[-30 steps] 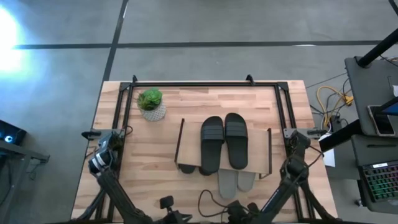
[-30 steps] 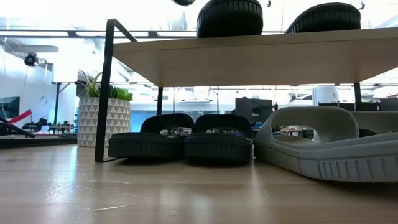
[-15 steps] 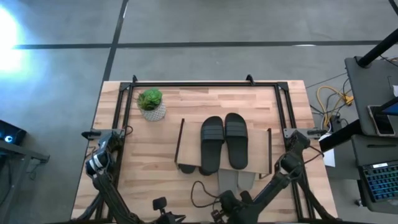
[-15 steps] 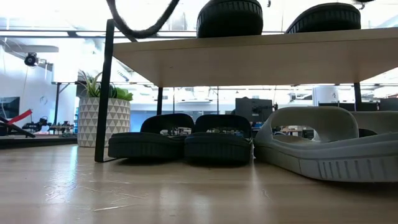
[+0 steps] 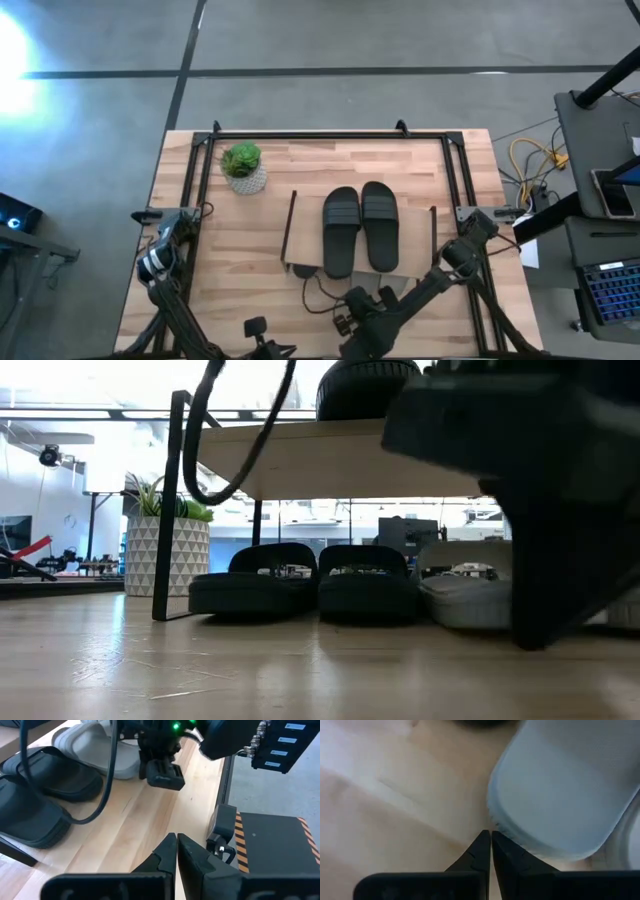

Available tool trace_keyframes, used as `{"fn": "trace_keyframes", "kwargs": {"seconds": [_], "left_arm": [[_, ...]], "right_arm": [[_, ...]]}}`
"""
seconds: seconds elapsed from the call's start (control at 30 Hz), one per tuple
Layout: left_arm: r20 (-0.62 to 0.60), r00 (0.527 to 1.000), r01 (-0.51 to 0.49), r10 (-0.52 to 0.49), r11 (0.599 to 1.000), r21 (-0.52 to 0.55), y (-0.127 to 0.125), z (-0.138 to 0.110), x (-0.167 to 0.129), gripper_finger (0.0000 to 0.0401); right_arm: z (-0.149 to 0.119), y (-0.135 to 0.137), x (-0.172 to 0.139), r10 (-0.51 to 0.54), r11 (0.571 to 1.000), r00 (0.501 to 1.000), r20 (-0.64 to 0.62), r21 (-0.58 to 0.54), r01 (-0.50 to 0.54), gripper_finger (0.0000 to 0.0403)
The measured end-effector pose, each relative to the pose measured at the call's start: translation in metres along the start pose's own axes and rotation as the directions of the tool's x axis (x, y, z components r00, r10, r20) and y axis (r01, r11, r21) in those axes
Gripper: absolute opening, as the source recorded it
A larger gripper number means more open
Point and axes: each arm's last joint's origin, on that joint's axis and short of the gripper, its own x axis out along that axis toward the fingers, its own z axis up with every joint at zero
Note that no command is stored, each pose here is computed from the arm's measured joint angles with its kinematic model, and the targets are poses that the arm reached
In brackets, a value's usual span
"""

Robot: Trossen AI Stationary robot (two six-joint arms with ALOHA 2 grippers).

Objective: Pick and place slides into the shelf
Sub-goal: Adjust the slides under the shelf

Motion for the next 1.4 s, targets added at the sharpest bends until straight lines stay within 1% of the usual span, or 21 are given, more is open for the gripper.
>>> {"fn": "trace_keyframes", "kwargs": {"seconds": [0.1,0.17,0.27,0.37,0.43,0.5,0.53,0.6,0.67,0.73,0.93,1.03,1.13,1.23,1.33,1.4], "left_arm": [[-0.001,1.000,-0.002,0.002,1.000,0.002,0.000,0.000,0.000,0.0000],[-0.004,1.000,-0.010,0.010,1.000,0.014,0.001,-0.001,0.000,0.0000],[-0.007,1.000,-0.015,0.015,1.000,0.023,0.002,-0.001,0.000,0.0000],[-0.007,1.000,-0.014,0.015,0.999,0.029,0.002,-0.001,0.000,0.0000],[-0.006,1.000,-0.015,0.015,0.999,0.029,0.002,-0.001,0.000,0.0000],[-0.004,1.000,-0.016,0.016,0.999,0.029,0.002,-0.001,0.000,0.0000],[-0.001,1.000,-0.017,0.017,0.999,0.030,0.002,-0.001,0.000,0.0000],[0.008,1.000,-0.021,0.020,0.999,0.030,0.002,-0.001,0.000,0.0000],[0.022,0.999,-0.026,0.025,0.999,0.030,0.002,0.000,0.000,0.0000],[0.026,0.999,-0.027,0.026,0.999,0.029,0.002,0.000,0.000,0.0000],[0.023,1.000,-0.020,0.019,1.000,0.013,0.002,0.001,0.000,0.0000],[0.017,1.000,-0.017,0.017,1.000,0.012,0.002,0.000,0.000,0.0000],[0.003,1.000,-0.011,0.011,1.000,0.011,0.001,0.000,0.000,0.0000],[-0.001,1.000,-0.009,0.009,1.000,0.012,0.001,-0.001,0.000,0.0000],[-0.001,1.000,-0.009,0.009,1.000,0.013,0.001,-0.001,0.000,0.0000],[-0.001,1.000,-0.009,0.010,1.000,0.014,0.001,-0.001,0.000,0.0000]], "right_arm": [[0.002,0.001,-0.001,0.007,1.000,1.000,0.027,0.005,-0.007,0.0011],[0.000,0.004,-0.007,0.033,0.999,0.999,0.018,-0.002,-0.033,0.0011],[-0.011,0.006,-0.029,0.094,0.996,0.995,0.013,0.000,-0.094,0.0011],[-0.033,-0.001,-0.057,0.132,0.990,0.991,-0.002,0.041,-0.132,0.0011],[-0.048,-0.012,-0.074,0.107,0.988,0.994,-0.018,0.114,-0.104,0.0011],[-0.064,-0.027,-0.086,0.053,0.979,0.998,-0.031,0.198,-0.046,0.0011],[-0.072,-0.034,-0.090,0.027,0.977,0.998,-0.049,0.214,-0.016,0.0011],[-0.084,-0.042,-0.093,-0.018,0.980,0.994,-0.108,0.193,0.039,0.0011],[-0.090,-0.046,-0.092,-0.047,0.981,0.991,-0.128,0.179,0.069,0.0011],[-0.089,-0.046,-0.086,-0.066,0.979,0.990,-0.123,0.184,0.088,0.0011],[-0.069,-0.040,-0.062,-0.100,0.972,0.995,-0.032,0.212,0.104,0.0011],[-0.059,-0.038,-0.049,-0.137,0.970,0.990,-0.024,0.200,0.139,0.0011],[-0.055,-0.038,-0.037,-0.166,0.970,0.986,-0.016,0.178,0.167,0.0011],[-0.055,-0.044,-0.026,-0.216,0.965,0.976,0.001,0.153,0.213,0.0011],[-0.054,-0.053,-0.019,-0.305,0.945,0.952,0.002,0.128,0.302,0.0011],[-0.055,-0.056,-0.015,-0.328,0.938,0.945,0.005,0.121,0.325,0.0011]]}}
